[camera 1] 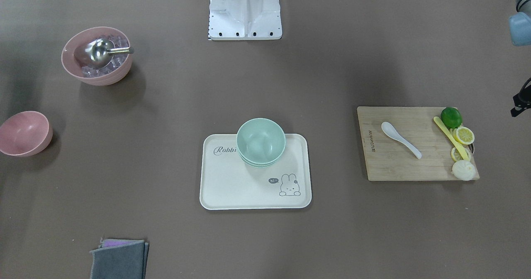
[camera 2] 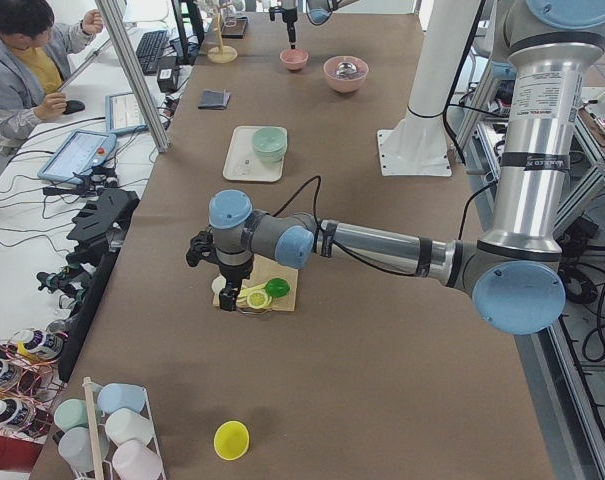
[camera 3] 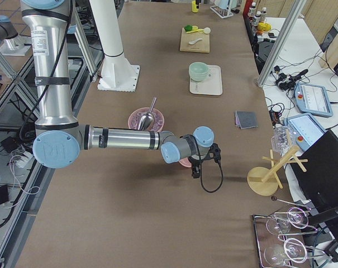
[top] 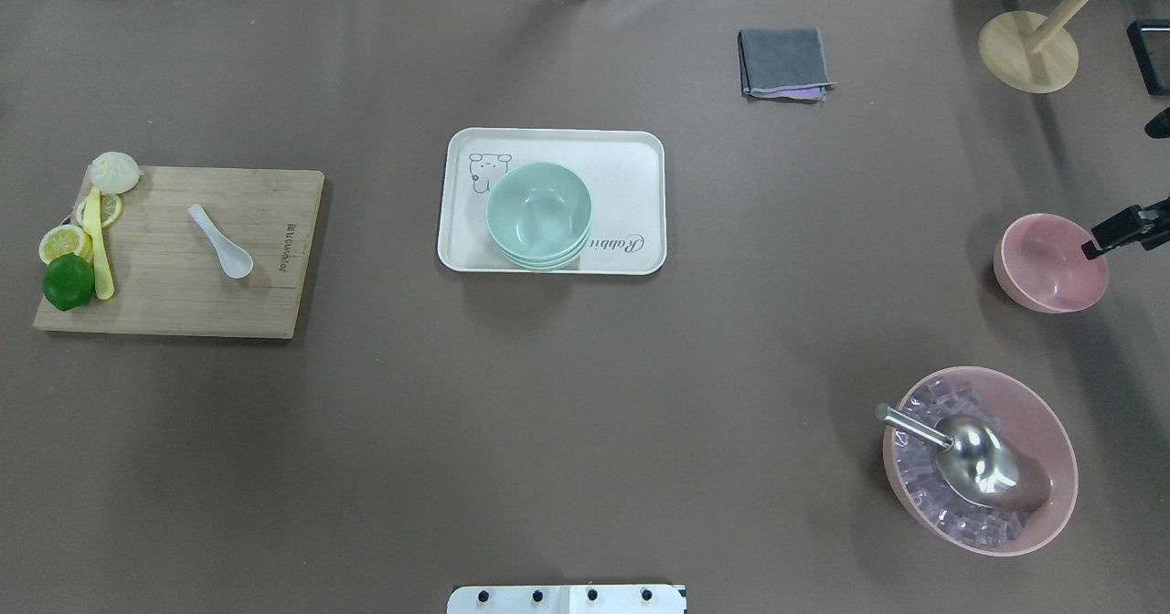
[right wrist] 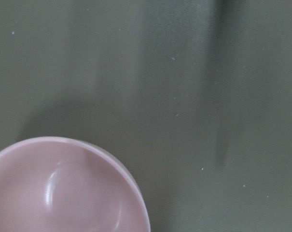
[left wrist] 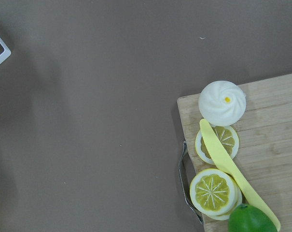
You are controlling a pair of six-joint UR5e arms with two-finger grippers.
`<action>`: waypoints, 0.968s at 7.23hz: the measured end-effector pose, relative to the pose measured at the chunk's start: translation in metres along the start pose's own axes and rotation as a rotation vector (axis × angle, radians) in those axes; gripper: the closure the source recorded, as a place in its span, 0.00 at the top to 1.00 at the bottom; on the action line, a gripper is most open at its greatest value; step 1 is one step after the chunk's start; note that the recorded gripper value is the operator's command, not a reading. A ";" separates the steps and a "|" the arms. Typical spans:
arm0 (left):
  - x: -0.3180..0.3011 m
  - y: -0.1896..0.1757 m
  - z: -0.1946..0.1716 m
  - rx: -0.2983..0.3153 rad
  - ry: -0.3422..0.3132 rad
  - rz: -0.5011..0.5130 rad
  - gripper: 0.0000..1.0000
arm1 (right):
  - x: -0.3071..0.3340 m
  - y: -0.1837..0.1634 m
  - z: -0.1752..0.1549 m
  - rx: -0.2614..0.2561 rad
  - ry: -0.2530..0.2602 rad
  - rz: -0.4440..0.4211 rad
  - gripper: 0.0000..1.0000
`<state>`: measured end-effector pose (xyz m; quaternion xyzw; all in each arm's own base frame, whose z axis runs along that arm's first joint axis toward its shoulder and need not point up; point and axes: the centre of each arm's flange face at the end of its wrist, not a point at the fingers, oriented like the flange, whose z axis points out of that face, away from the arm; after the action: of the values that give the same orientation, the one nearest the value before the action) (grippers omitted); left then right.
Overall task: Stack pink bowl on green and place spoon
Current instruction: 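Lower the right gripper onto the rim of the pink bowl and grasp it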
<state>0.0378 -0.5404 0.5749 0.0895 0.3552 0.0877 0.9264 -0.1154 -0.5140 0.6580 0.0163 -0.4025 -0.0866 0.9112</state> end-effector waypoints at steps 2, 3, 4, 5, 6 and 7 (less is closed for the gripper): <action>0.000 0.000 0.000 0.000 -0.001 -0.003 0.98 | -0.005 0.002 0.012 -0.023 -0.001 0.002 0.00; 0.000 -0.001 0.000 0.001 -0.001 -0.003 0.98 | -0.009 0.002 0.016 -0.030 -0.003 -0.003 0.00; 0.001 -0.001 -0.001 0.001 0.000 -0.003 0.98 | -0.011 0.002 0.017 -0.034 -0.007 -0.005 0.00; 0.001 -0.001 -0.001 0.002 0.002 -0.015 0.98 | -0.014 0.002 0.017 -0.036 -0.018 -0.007 0.00; 0.007 -0.005 -0.001 0.002 0.008 -0.050 0.98 | -0.023 -0.003 0.011 -0.036 -0.053 0.001 0.00; 0.022 -0.013 0.003 -0.001 0.018 -0.087 0.98 | -0.048 -0.017 -0.007 -0.021 -0.113 0.046 0.00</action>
<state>0.0573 -0.5479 0.5597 0.0729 0.3672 0.0483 0.9260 -0.1445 -0.5230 0.6171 -0.0072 -0.4526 -0.0705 0.8889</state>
